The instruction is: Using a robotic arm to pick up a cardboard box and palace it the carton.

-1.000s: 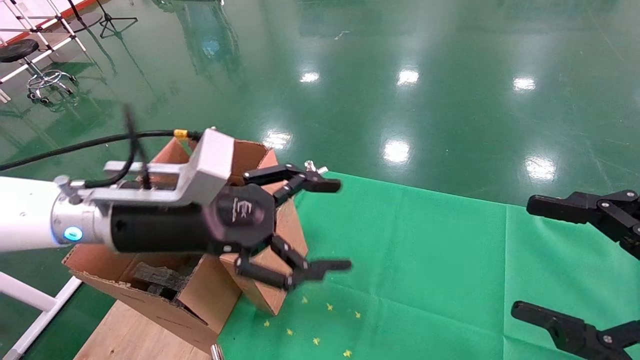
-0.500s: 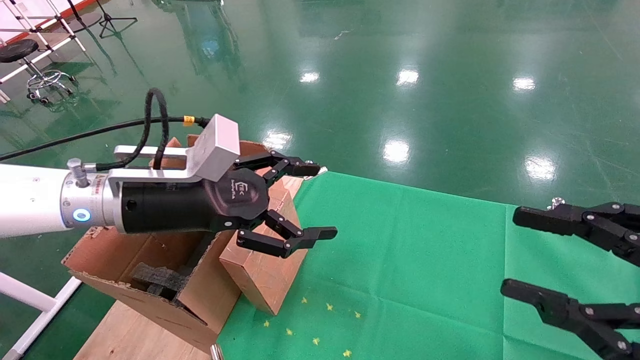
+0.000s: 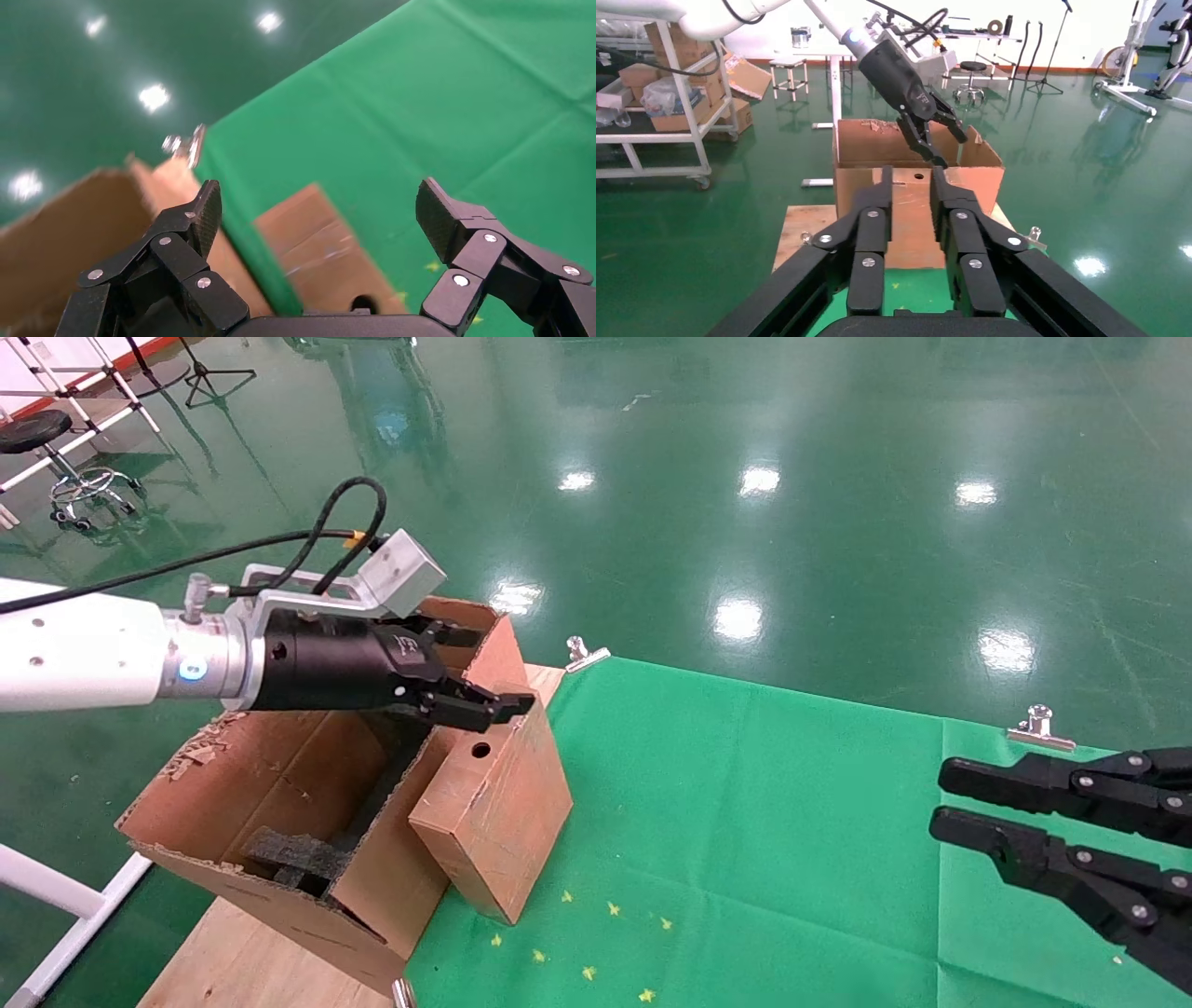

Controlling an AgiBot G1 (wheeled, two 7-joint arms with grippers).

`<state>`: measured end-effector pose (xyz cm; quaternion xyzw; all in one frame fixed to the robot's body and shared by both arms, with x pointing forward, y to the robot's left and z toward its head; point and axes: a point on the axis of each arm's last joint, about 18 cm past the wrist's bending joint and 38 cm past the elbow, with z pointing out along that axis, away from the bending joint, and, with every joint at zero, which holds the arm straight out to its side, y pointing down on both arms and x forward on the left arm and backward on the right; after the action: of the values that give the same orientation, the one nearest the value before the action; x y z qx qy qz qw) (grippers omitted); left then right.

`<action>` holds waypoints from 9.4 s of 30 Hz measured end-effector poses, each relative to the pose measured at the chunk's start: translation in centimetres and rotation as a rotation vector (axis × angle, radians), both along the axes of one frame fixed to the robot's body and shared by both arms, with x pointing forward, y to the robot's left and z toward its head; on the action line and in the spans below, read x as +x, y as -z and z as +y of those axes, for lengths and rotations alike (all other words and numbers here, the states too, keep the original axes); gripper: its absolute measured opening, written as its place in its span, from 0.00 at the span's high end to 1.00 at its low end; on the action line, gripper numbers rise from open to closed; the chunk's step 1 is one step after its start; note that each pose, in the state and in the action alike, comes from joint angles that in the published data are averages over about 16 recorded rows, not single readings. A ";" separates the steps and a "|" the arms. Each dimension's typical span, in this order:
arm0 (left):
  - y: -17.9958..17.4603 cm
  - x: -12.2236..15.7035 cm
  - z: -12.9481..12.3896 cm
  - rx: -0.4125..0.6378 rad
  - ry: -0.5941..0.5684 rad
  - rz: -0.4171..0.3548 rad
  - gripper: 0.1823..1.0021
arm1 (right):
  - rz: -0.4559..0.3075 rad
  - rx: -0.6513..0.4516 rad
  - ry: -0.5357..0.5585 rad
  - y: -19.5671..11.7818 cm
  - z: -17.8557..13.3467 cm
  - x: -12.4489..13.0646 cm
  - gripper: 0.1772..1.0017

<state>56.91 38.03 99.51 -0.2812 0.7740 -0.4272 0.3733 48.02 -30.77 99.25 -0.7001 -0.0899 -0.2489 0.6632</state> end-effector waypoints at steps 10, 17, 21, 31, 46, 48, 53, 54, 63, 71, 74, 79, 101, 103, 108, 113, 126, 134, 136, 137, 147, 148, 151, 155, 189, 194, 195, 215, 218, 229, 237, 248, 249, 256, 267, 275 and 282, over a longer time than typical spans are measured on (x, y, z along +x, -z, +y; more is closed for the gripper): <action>1.1 0.8 -0.2 -0.036 -0.124 0.149 0.00 | 0.000 0.000 0.000 0.0 0.0 0.0 0.92; 2.5 1.4 -0.8 -0.014 -0.146 0.205 0.00 | 0.000 0.000 0.000 0.0 0.0 0.0 0.97; 3.1 1.7 -1.0 -0.006 -0.154 0.216 0.00 | 0.000 0.000 0.000 0.0 0.0 0.0 0.98; 3.3 2.4 -1.1 -0.013 -0.177 0.197 0.00 | 0.000 0.000 0.000 0.0 0.0 0.0 0.98; 3.1 2.9 -1.2 -0.006 -0.187 0.172 0.00 | 0.000 0.000 0.000 0.0 0.0 0.0 0.97; 3.0 2.9 -1.2 -0.008 -0.187 0.172 0.01 | 0.000 0.000 0.000 0.0 0.0 0.0 0.96; 3.0 2.9 -1.2 -0.012 -0.187 0.173 0.03 | 0.000 0.000 0.000 0.0 0.0 0.0 0.92; 3.0 2.9 -1.2 -0.012 -0.186 0.174 0.04 | 0.000 0.000 0.000 0.0 0.0 0.0 0.91; 3.0 2.9 -1.2 -0.017 -0.185 0.176 0.15 | 0.000 0.000 0.000 0.0 0.0 0.0 0.76; 2.9 2.9 -1.2 -0.019 -0.184 0.173 0.34 | 0.000 0.000 0.000 0.0 0.0 0.0 0.55; 2.5 2.9 -1.1 -0.022 -0.181 0.165 0.42 | 0.000 0.000 0.000 0.0 0.0 0.0 0.46; 0.9 2.7 -0.5 -0.042 -0.168 0.131 0.54 | 0.000 0.000 0.000 0.0 0.0 0.0 0.31; -14.4 -3.8 10.4 -0.089 -0.206 -0.236 0.66 | 0.000 0.000 0.000 0.0 0.0 0.0 0.01; -14.0 -3.9 11.7 -0.071 -0.234 -0.225 0.66 | 0.000 0.000 0.000 0.0 0.0 0.0 0.00; -11.6 -3.2 15.0 -0.024 -0.311 -0.161 0.66 | 0.000 0.000 0.000 0.0 0.0 0.0 0.00; -8.6 -1.8 17.7 0.011 -0.384 -0.089 0.66 | 0.000 0.000 0.000 0.0 0.0 0.0 0.00; -2.6 1.5 21.3 0.065 -0.507 0.024 0.67 | 0.000 0.000 0.000 0.0 0.0 0.0 0.00; 0.1 3.1 21.6 0.096 -0.532 0.069 0.67 | 0.000 0.000 0.000 0.0 0.0 0.0 0.00; 0.7 3.5 21.6 0.100 -0.537 0.077 0.67 | 0.000 0.000 0.000 0.0 0.0 0.0 0.00; 1.0 3.7 21.5 0.102 -0.540 0.081 0.67 | 0.000 0.000 0.000 0.0 0.0 0.0 0.00; 3.9 5.5 21.2 0.102 -0.587 0.124 0.67 | 0.000 0.000 0.000 0.0 0.0 0.0 0.00; 4.2 5.6 21.2 0.100 -0.592 0.129 0.67 | 0.000 0.000 0.000 0.0 0.0 0.0 0.00; 5.1 5.9 21.1 0.093 -0.609 0.146 0.67 | 0.000 0.000 0.000 0.0 0.0 0.0 0.00; 6.3 6.1 21.1 0.084 -0.629 0.170 0.67 | 0.000 0.000 0.000 0.0 0.0 0.0 0.00; 9.4 6.2 21.2 0.054 -0.677 0.231 0.58 | 0.000 0.001 0.001 0.0 0.0 0.0 0.00; 8.8 6.2 21.1 0.049 -0.664 0.217 0.49 | 0.000 0.001 0.001 0.0 0.0 0.0 0.00; 8.5 6.2 21.0 0.047 -0.658 0.211 0.46 | 0.000 0.001 0.001 0.0 0.0 0.0 0.00; -3.1 4.1 16.0 -0.045 -0.265 -0.063 0.06 | 0.000 0.001 0.001 0.0 0.0 0.0 0.00; -3.7 3.8 15.6 -0.044 -0.237 -0.078 0.03 | 0.000 0.001 0.001 0.0 0.0 0.0 0.00; -3.8 4.0 14.1 -0.051 -0.175 -0.115 0.00 | 0.000 0.001 0.002 0.0 0.0 0.0 0.00; -4.0 4.0 11.3 -0.061 -0.061 -0.174 0.00 | 0.000 0.001 0.002 0.0 0.0 0.0 0.00; -3.8 3.1 6.7 -0.079 0.125 -0.242 0.00 | 0.000 0.001 0.002 0.0 0.0 0.0 0.00; -3.7 2.9 6.3 -0.081 0.143 -0.248 0.00 | 0.000 0.001 0.002 0.0 0.0 0.0 0.00; -3.3 1.6 3.3 -0.097 0.272 -0.279 0.00 | 0.000 0.001 0.002 0.0 0.0 0.0 0.00; -2.1 -1.6 -1.4 -0.130 0.490 -0.312 0.00 | 0.000 0.001 0.002 0.0 0.0 0.0 0.00; -1.1 -4.7 -4.6 -0.162 0.656 -0.323 0.00 | 0.000 0.001 0.002 0.0 0.0 0.0 0.00; -0.2 -7.6 -6.9 -0.193 0.794 -0.323 0.00 | 0.000 0.002 0.002 0.0 0.0 0.0 0.00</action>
<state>49.26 31.12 99.71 0.0750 0.7103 -0.6463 0.2685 48.05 -30.80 99.26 -0.6997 -0.0890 -0.2494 0.6636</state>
